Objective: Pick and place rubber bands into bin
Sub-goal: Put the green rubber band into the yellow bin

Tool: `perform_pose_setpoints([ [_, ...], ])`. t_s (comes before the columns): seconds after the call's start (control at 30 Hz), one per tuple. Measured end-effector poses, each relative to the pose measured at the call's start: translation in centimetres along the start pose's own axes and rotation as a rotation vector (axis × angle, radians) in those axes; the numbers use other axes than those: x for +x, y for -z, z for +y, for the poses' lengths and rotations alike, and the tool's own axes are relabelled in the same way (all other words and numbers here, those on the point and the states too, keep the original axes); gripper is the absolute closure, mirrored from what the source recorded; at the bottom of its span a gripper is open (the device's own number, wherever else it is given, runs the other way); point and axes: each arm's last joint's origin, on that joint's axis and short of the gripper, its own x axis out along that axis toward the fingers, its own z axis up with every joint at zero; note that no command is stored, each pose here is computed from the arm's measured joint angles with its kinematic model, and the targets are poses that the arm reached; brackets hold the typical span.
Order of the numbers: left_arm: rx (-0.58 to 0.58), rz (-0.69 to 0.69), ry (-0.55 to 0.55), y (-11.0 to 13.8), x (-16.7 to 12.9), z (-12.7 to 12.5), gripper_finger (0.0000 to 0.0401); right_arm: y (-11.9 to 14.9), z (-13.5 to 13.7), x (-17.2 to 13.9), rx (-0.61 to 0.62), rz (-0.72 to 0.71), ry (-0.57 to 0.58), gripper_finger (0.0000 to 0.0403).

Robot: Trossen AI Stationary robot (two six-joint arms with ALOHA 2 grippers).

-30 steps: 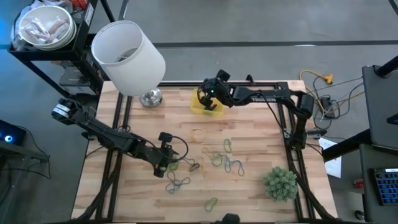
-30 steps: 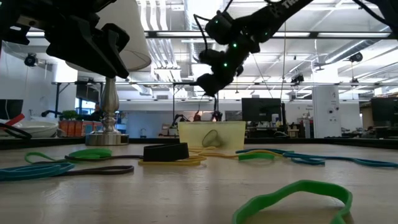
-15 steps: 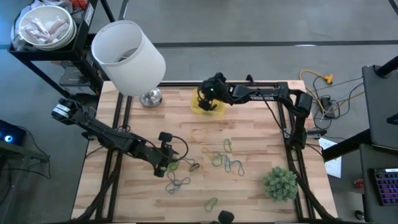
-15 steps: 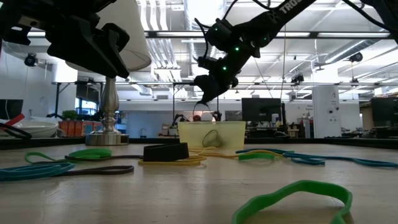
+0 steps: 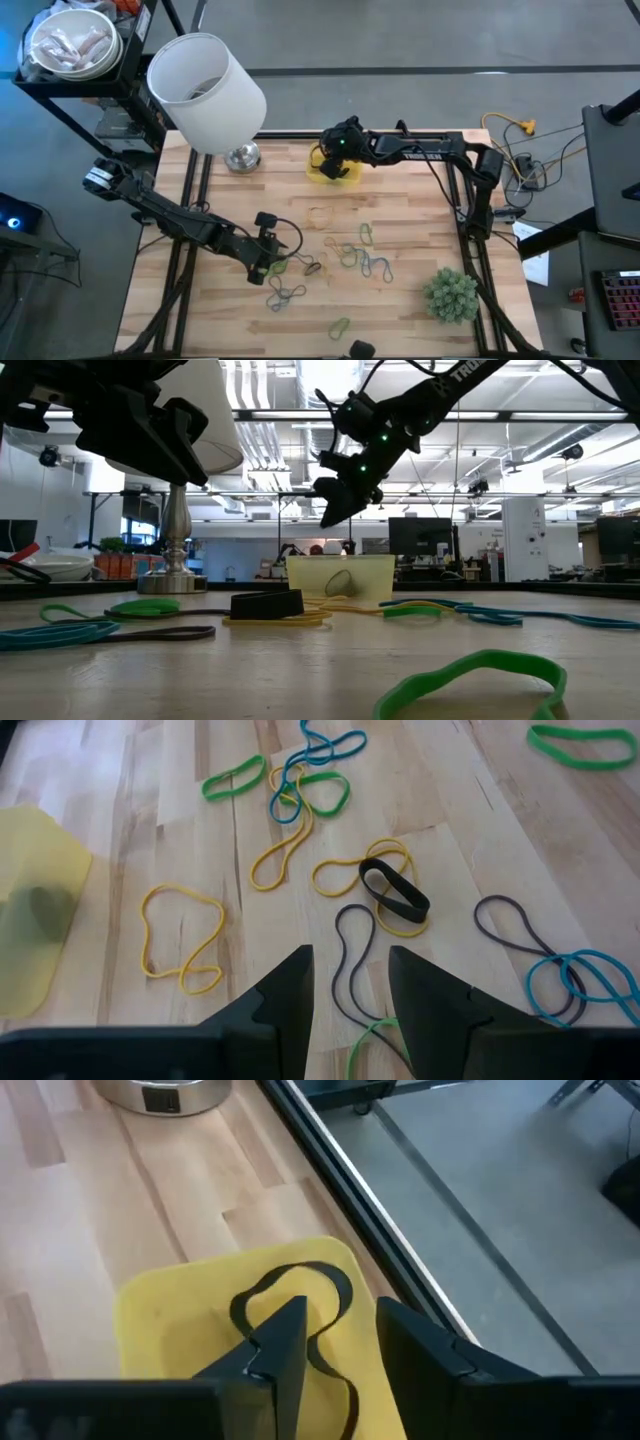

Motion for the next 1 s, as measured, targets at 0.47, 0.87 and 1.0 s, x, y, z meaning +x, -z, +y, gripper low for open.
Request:
perform_pose_setpoints([
  [0.47,-0.106,0.091,0.008,2.7,0.7,-0.2,0.0285,0.3,7.2,-7.3,-0.171,0.127,-0.545,0.029],
  [0.87,-0.232,0.304,0.066,4.8,2.2,-1.0,0.0285,3.3,17.3,-13.3,-0.445,0.132,-0.76,0.0311],
  [1.0,-0.224,0.349,0.081,5.3,2.9,-1.3,0.0285,4.6,19.8,-15.3,-0.515,0.127,-0.819,0.032],
])
